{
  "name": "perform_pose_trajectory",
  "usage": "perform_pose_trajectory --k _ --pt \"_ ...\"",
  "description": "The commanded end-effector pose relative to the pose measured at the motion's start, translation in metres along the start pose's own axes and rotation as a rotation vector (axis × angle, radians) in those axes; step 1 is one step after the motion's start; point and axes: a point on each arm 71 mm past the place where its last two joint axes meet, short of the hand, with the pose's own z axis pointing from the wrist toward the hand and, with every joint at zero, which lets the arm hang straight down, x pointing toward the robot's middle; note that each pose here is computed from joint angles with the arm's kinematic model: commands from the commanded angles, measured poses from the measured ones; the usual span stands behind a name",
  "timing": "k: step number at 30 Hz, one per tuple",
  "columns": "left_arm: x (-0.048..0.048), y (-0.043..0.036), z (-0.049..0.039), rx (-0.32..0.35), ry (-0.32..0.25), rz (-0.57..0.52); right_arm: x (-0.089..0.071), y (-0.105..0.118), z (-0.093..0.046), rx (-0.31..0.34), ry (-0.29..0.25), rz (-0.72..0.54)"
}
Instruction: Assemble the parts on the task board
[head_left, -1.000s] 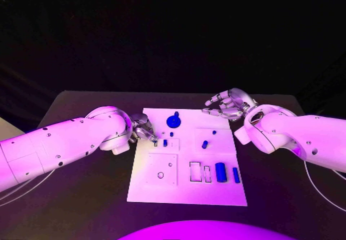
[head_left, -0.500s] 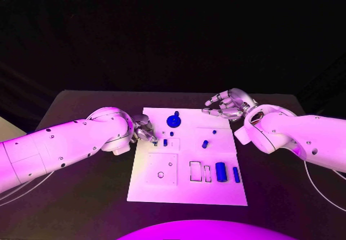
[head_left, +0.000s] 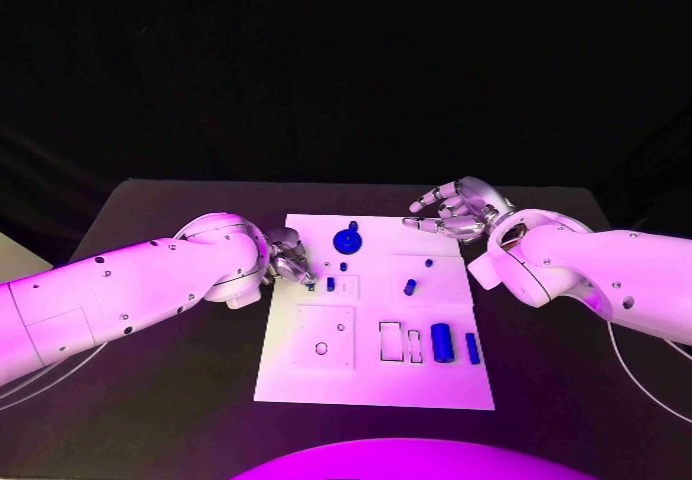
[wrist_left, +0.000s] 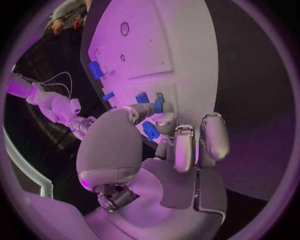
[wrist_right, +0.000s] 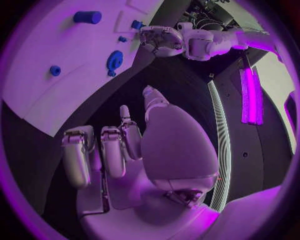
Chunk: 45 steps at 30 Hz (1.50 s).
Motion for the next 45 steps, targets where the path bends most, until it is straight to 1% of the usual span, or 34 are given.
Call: perform_pose_trajectory --k 1,8,20,32,45 --pt "0.0053 -0.0023 0.0005 0.002 0.028 0.029 0.0019 0.0005 -0.0001 -0.009 0.018 0.000" --pt "0.0083 -0.0046 0.0000 0.007 0.056 0.049 0.0022 0.0001 -0.0002 -0.009 0.019 0.000" --pt "0.0098 -0.0066 -0.0003 0.012 0.064 0.057 0.0024 -0.0008 -0.0004 -0.008 0.019 0.000" --pt "0.0096 -0.0046 -0.0004 0.006 0.068 0.068 0.0027 -0.0014 -0.0005 -0.007 0.020 0.000" --pt "0.0065 0.0010 0.0008 -0.013 0.053 0.077 0.0028 -0.0018 -0.0006 -0.006 0.020 0.000"
